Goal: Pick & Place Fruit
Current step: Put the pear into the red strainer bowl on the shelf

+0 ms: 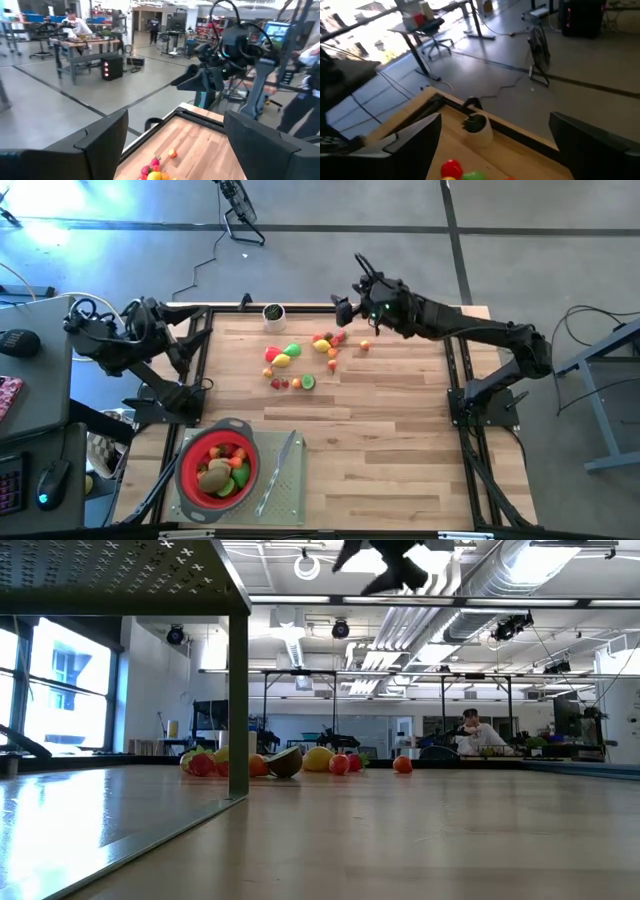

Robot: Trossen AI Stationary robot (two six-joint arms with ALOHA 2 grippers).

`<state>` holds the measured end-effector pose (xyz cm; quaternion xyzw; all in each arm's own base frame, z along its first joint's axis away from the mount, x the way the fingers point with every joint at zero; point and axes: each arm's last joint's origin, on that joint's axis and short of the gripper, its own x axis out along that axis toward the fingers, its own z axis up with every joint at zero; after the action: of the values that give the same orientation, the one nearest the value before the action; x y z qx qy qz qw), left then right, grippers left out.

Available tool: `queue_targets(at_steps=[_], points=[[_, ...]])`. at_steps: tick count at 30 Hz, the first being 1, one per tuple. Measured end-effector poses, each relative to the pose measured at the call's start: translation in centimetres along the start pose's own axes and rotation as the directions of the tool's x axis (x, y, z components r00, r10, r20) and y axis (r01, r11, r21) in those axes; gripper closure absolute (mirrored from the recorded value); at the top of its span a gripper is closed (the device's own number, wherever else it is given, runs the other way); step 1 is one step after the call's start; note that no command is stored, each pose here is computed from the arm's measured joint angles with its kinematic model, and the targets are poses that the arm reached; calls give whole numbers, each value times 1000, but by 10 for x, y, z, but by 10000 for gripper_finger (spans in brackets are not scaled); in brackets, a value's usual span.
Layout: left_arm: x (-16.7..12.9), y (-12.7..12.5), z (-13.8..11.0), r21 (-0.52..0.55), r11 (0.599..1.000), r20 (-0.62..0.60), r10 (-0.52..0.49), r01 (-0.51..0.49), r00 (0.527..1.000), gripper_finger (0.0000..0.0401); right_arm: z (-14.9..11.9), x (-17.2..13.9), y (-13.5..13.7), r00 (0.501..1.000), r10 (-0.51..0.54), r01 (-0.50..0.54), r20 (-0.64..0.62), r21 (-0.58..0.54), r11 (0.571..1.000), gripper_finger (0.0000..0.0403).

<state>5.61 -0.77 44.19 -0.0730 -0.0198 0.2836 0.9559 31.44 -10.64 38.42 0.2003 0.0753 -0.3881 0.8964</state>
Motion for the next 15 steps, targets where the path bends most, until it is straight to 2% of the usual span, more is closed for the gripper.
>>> queue_targets(at_steps=[9,15], points=[[0,3,0,5,995,16,100,-100,995,80,-3,15,-52,963,-192,195,-189,-5,981,41],[0,5,1,-16,988,26,154,-153,988,80,-12,30,-74,921,-200,205,-335,-21,979,41]])
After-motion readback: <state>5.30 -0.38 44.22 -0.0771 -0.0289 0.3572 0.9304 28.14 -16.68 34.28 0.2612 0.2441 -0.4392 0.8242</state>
